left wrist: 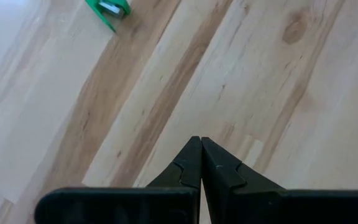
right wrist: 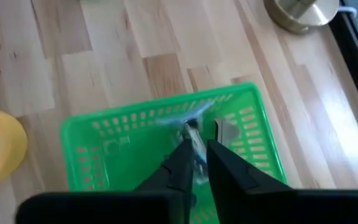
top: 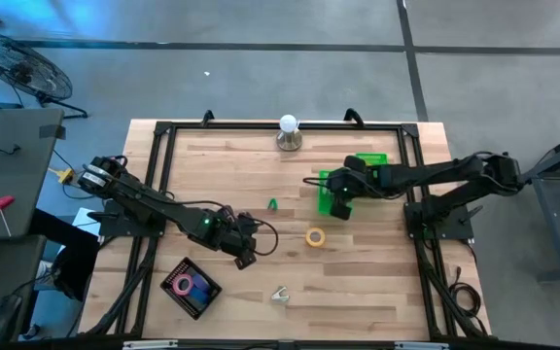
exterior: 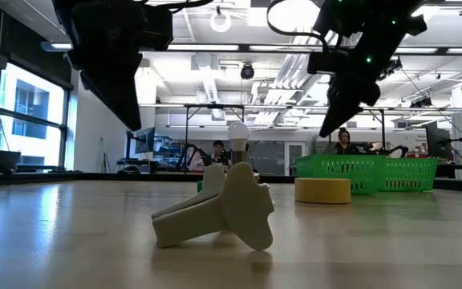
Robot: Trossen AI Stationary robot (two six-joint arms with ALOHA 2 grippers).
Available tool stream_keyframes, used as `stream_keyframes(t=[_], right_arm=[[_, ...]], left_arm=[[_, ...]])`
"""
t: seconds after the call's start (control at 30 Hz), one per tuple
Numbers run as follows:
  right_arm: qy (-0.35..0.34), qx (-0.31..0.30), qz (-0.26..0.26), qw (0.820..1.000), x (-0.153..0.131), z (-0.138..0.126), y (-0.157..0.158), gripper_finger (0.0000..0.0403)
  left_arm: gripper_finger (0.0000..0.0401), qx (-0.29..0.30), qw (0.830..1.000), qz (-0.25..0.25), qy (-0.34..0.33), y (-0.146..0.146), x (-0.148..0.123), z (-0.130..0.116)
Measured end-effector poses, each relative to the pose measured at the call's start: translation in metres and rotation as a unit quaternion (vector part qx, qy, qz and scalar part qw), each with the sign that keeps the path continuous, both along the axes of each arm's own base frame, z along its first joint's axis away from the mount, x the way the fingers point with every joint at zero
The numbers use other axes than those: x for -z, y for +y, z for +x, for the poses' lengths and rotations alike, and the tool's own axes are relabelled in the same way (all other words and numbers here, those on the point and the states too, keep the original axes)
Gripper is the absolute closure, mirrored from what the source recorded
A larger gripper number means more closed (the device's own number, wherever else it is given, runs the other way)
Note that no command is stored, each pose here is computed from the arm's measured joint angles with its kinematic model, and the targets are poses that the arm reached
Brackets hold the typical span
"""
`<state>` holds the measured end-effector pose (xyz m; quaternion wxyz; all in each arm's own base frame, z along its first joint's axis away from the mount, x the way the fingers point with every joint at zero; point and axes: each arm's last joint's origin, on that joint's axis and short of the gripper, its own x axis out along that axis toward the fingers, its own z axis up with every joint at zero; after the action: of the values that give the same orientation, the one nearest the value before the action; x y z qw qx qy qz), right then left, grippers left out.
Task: Pick and place Stapler, Stapler remover, tape
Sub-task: Put the light blue staple remover into the left green basket, then put the green stapler into the right green basket
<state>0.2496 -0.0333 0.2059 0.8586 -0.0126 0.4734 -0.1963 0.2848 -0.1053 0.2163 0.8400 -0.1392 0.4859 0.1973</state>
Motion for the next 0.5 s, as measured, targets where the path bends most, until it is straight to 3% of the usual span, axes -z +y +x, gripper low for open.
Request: stream_keyframes(t=[0.33, 0.5], right_arm=[[-0.013, 0.003, -0.006, 1.000, -0.0018, 0.0017, -0.0005, 0.0262], [-0.031, 0.007, -0.016, 0.999, -0.0100, -0.0017, -0.0006, 0.0236]], left_arm=[[0.0400, -0.008, 1.000, 0.022, -0.008, 0.0016, -0.0004, 0.0003], [0.0400, -0.005, 0.999, 0.042, -0.011, 0.0025, -0.0008, 0.0006]])
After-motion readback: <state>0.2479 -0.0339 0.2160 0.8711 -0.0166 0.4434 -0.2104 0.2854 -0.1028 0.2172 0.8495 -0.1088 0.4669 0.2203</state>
